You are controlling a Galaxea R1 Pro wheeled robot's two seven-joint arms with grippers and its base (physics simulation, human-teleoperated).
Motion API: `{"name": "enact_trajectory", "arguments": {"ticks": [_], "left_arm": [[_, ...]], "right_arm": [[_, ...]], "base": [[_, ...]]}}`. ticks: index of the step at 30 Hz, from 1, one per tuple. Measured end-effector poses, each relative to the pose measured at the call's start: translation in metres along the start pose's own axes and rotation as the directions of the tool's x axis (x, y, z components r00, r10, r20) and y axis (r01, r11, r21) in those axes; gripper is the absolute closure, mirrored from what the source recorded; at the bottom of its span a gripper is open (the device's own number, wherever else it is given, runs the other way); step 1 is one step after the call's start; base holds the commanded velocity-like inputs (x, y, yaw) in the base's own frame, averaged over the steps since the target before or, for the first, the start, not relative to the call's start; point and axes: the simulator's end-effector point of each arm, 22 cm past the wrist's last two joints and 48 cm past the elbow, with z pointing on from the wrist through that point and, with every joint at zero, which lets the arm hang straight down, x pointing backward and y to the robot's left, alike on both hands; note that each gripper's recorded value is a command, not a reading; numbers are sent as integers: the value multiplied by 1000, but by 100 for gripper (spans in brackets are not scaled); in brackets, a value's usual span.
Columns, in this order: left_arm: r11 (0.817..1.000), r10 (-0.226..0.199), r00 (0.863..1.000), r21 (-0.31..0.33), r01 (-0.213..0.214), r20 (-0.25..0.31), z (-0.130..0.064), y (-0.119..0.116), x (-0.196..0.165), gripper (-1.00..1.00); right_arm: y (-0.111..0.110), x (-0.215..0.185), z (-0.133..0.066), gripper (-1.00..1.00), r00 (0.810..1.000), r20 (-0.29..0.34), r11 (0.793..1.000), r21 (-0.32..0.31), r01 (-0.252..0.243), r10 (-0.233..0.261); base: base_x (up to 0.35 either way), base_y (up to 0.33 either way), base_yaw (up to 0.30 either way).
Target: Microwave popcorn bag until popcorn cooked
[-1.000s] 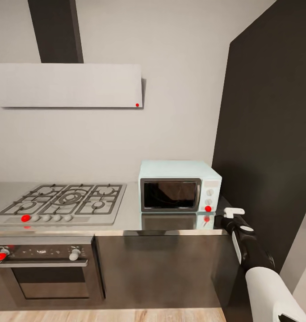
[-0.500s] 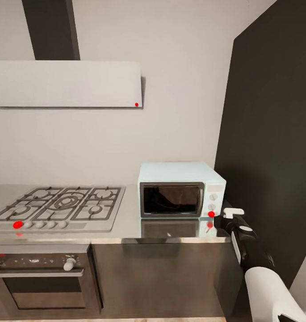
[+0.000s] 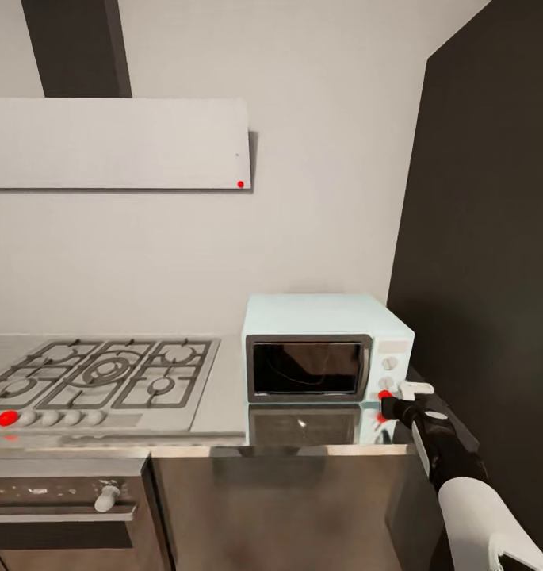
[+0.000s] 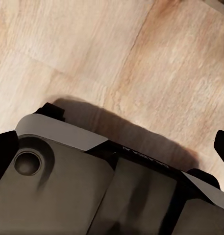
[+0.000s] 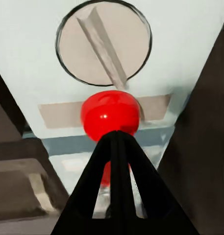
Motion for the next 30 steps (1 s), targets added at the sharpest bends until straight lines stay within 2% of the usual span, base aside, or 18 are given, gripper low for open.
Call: {"name": "enact_trajectory", "arguments": {"ticks": [8,17,22,30], "left_arm": [[1000,0,1000,0,0,0,0,0,0,-100],[1000,0,1000,0,0,0,0,0,0,-100],[1000,0,1000,0,0,0,0,0,0,-100],[1000,0,1000,1,0,1,0,0,0,-100]], "right_arm": [[-21,8,0,100,1000,-20,1000,27,10,-10],[-15,9,1,100,1000,-22,1000,16,11,-11],[-7,23,3,100,999,-51,1000,3,15,-15],[-12,22,3,100,999,-44,1000,9,25,-25]], "base": [[59,0,0],[1,0,0],[60,0,0],[120,0,0]]}}
